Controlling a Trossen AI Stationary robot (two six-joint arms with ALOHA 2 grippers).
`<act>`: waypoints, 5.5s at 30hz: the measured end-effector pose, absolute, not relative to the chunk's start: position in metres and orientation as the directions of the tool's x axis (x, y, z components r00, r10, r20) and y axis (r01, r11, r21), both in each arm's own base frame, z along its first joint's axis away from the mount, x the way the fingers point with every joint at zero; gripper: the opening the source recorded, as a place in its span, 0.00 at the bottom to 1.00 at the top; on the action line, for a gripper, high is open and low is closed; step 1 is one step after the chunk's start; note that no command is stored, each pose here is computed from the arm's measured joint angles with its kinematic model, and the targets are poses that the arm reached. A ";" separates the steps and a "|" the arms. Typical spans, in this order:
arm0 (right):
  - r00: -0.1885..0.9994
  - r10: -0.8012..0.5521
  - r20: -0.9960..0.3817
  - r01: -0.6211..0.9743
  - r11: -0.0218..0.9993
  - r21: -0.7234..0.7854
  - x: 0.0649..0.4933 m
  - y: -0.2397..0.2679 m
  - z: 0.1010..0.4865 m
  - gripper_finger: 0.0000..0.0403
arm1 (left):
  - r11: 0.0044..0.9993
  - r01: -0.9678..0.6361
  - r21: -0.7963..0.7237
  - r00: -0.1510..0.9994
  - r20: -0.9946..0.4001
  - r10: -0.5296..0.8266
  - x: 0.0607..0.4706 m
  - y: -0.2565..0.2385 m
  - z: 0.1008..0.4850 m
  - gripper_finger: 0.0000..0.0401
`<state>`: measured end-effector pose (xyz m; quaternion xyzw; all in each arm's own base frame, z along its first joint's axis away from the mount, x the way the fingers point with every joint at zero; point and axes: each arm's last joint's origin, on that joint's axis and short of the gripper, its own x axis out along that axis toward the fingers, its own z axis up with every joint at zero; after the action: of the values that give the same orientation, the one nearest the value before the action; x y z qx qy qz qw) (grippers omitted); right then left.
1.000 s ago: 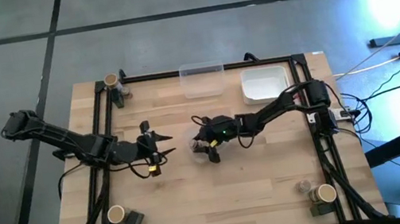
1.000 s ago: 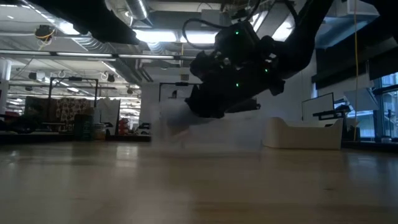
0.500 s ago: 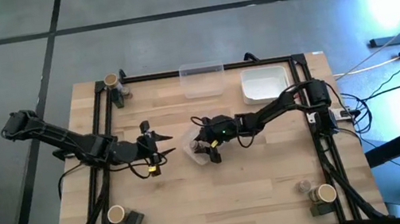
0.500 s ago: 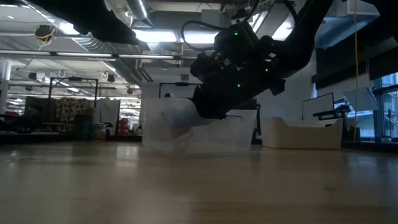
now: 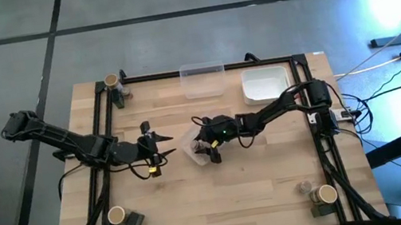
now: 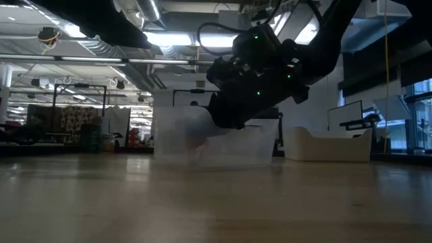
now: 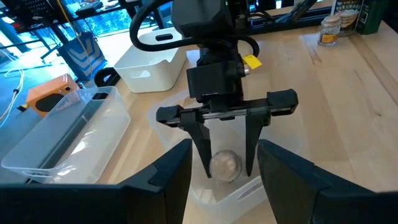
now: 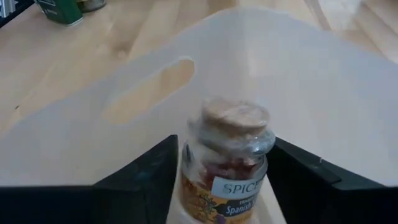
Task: Sort spices by type
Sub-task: Put the middle right transparent seasoning bottle into the bottom transparent bin, then adjust the bottom transparent bin, then put the top left transparent seasoning bottle into the bottom transparent bin
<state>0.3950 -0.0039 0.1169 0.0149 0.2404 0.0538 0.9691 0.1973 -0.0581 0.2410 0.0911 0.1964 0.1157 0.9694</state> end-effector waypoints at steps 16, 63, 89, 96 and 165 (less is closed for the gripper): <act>0.892 0.105 -0.440 -0.107 0.994 0.020 0.373 -0.004 0.188 0.73 | 0.957 -0.192 0.216 0.887 -0.378 0.264 0.199 -0.059 0.237 0.42; 0.514 -0.232 -0.826 0.217 0.967 -0.137 0.302 0.022 0.180 0.73 | 0.824 -0.538 0.178 0.595 -0.612 0.521 0.255 -0.029 0.131 0.42; 0.542 -0.354 -0.762 0.248 0.934 -0.258 0.280 0.012 0.215 0.73 | 0.764 -0.594 0.250 0.529 -0.594 0.606 0.188 0.020 0.290 0.54; 0.545 -0.403 -0.735 0.293 0.913 -0.283 0.273 -0.018 0.187 0.73 | 0.699 -0.643 0.313 0.352 -0.690 0.633 0.190 0.099 0.304 0.69; 0.611 -0.334 -0.717 0.357 0.926 -0.127 0.263 -0.044 0.165 0.73 | 0.864 -0.258 0.433 -0.431 -0.852 0.299 0.188 0.265 0.184 0.68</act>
<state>0.2633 -0.0438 0.1647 0.0141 0.3965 -0.1925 0.8975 0.1875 0.2649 0.1840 0.0128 0.8045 0.2608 0.5334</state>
